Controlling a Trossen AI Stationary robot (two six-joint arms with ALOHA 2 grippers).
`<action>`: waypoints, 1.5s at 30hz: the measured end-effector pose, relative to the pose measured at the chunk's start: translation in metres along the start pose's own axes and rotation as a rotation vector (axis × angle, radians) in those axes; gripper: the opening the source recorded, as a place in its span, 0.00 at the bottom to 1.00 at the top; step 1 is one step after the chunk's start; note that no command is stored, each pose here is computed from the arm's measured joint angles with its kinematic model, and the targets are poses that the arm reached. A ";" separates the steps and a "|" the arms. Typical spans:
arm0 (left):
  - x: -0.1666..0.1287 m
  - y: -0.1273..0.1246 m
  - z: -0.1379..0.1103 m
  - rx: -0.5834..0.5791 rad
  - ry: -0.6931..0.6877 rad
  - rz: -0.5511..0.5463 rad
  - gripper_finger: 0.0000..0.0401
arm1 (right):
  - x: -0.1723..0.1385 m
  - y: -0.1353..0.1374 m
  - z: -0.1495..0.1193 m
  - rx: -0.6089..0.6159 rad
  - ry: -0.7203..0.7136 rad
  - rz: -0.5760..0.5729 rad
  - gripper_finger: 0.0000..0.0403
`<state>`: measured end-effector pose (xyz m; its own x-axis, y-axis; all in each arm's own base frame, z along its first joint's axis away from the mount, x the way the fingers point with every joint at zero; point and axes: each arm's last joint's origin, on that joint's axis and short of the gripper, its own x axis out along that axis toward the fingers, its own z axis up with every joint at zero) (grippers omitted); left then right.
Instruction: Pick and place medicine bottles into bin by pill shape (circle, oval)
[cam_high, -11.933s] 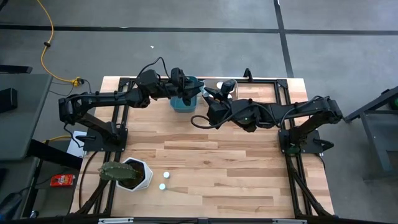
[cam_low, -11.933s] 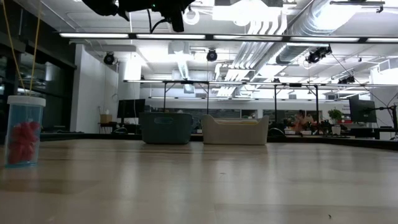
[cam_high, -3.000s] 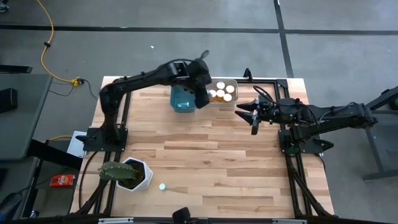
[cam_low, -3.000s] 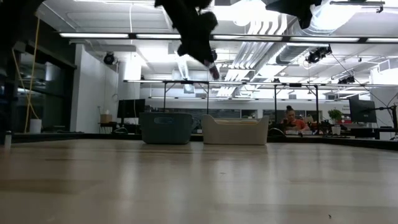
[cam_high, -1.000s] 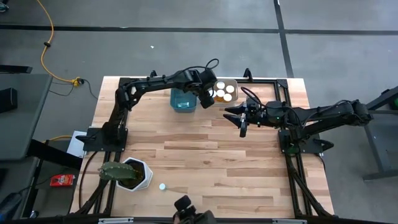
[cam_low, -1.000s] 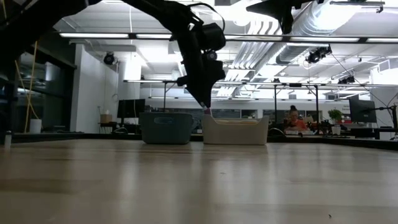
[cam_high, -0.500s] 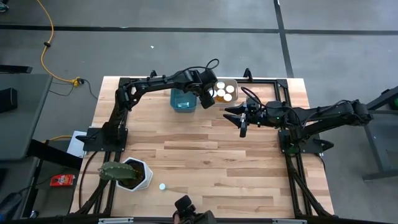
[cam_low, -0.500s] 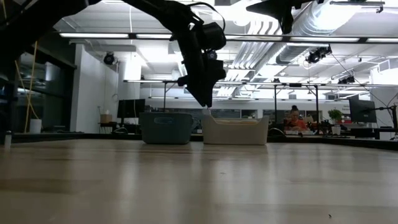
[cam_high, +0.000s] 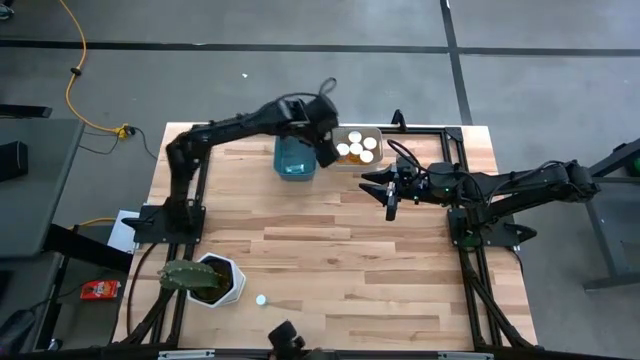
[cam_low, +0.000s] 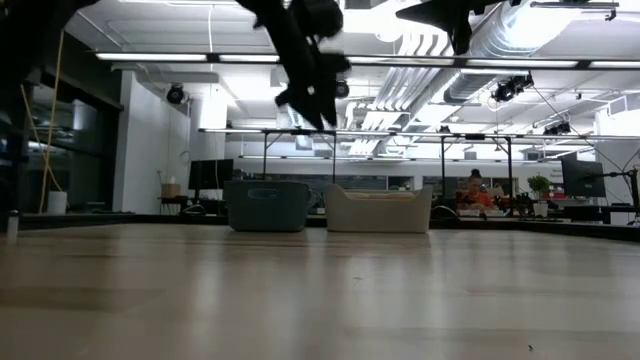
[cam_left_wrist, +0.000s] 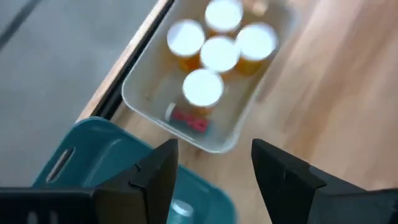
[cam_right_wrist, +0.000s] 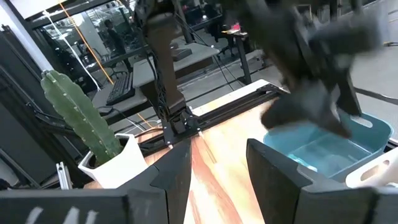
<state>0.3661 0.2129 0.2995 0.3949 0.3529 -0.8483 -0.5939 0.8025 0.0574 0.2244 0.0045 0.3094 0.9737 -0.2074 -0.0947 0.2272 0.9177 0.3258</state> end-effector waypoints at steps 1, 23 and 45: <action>-0.012 0.001 0.001 -0.024 -0.022 -0.019 0.48 | 0.000 0.000 0.000 -0.001 0.002 -0.001 0.36; -0.154 -0.120 -0.169 0.043 -0.575 -0.410 0.48 | 0.000 0.000 -0.002 -0.005 0.020 0.001 0.36; -0.148 -0.147 -0.197 0.264 0.020 -0.493 0.50 | 0.000 -0.001 -0.003 -0.009 0.034 -0.004 0.36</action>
<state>0.2566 -0.0522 0.3130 0.5663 -0.1018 -0.8179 -0.1457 0.9644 -0.2209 0.2243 0.0047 0.3060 0.9715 -0.1994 -0.1283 0.2307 0.9199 0.3172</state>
